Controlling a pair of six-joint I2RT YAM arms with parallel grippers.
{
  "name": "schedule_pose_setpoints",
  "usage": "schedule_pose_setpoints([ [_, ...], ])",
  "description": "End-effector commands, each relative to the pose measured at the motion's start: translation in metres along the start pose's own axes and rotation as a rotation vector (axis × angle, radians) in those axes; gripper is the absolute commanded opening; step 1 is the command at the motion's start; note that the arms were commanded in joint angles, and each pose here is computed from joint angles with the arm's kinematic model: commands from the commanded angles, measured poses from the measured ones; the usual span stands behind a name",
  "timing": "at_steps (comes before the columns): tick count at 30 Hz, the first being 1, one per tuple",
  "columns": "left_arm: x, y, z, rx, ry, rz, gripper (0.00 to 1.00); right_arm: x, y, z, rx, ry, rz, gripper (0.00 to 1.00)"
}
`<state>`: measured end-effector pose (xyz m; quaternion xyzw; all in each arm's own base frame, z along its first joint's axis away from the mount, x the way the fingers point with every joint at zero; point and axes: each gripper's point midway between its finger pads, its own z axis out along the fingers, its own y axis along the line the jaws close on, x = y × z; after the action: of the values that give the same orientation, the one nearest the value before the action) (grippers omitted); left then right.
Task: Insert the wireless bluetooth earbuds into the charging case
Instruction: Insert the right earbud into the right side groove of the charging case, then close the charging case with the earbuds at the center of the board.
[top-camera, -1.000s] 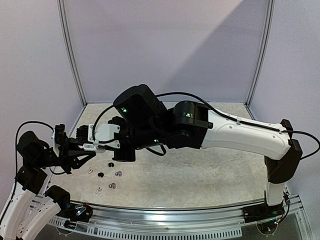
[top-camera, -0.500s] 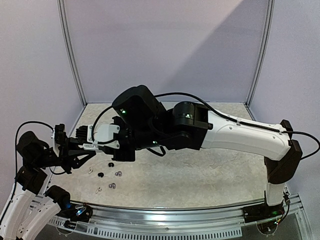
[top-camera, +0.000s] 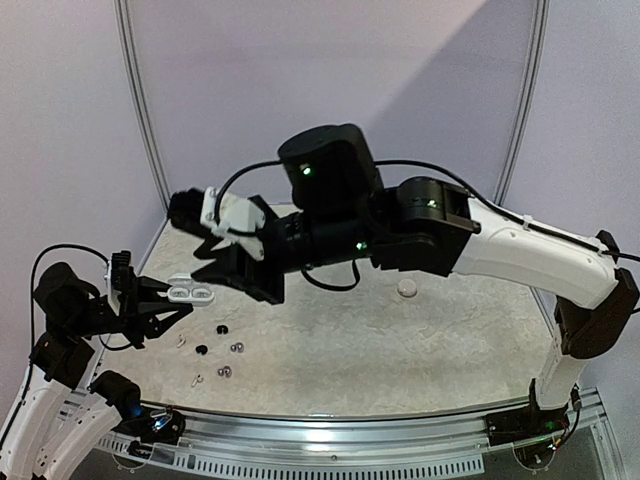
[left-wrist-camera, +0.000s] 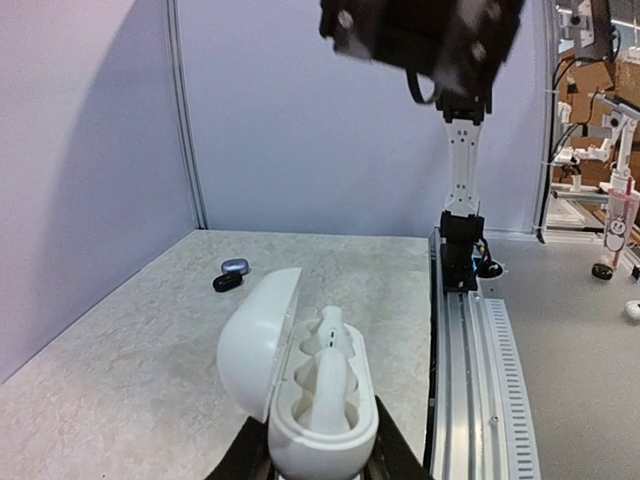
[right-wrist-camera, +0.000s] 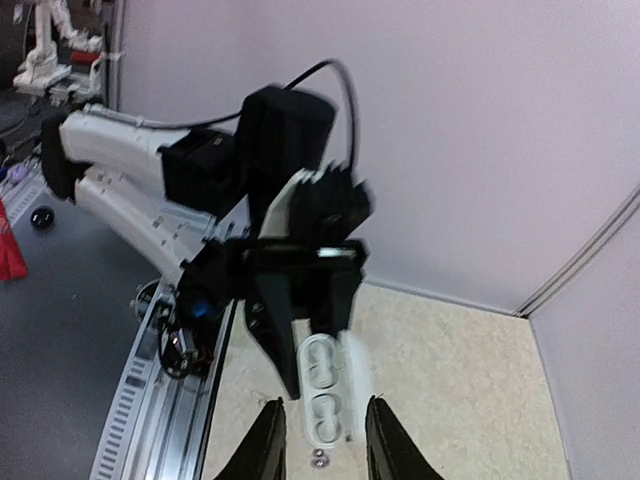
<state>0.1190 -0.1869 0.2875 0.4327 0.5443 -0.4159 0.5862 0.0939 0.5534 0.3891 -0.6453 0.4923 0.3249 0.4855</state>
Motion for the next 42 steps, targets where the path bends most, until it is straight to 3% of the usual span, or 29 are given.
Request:
schedule_pose_setpoints([
  [1,0.001,-0.008,-0.002,0.016,0.028,0.091,0.0,-0.013,-0.062,-0.008,0.241,-0.071,0.179,0.25],
  [4,0.001,-0.012,-0.005,0.024,0.045,0.134,0.0,0.015,-0.084,0.015,0.369,0.037,0.206,0.21],
  [10,0.001,-0.01,-0.006,0.005,0.063,0.156,0.0,0.034,-0.038,0.056,0.169,0.09,0.127,0.21],
  [15,0.001,0.0,-0.005,-0.046,0.062,0.127,0.0,0.036,0.001,0.056,0.016,0.101,0.07,0.2],
  [21,0.002,0.007,-0.004,-0.078,0.051,0.082,0.0,0.029,0.004,0.032,0.04,0.082,0.04,0.21],
  [25,0.001,0.003,-0.004,-0.058,0.045,0.081,0.0,0.039,-0.018,0.023,0.164,0.143,0.039,0.35],
  [28,0.0,-0.002,-0.004,-0.028,0.031,0.071,0.0,0.033,-0.01,0.017,0.054,0.086,0.058,0.67],
  [31,-0.002,-0.005,-0.003,-0.008,0.021,0.069,0.0,0.039,-0.017,0.021,0.043,0.089,0.106,0.75],
  [38,-0.004,-0.012,-0.003,0.032,0.008,0.049,0.0,0.07,-0.009,0.051,-0.016,0.185,0.127,0.7],
  [42,-0.004,-0.013,-0.003,0.039,0.008,0.039,0.0,0.073,-0.003,0.06,-0.053,0.174,0.134,0.61],
])
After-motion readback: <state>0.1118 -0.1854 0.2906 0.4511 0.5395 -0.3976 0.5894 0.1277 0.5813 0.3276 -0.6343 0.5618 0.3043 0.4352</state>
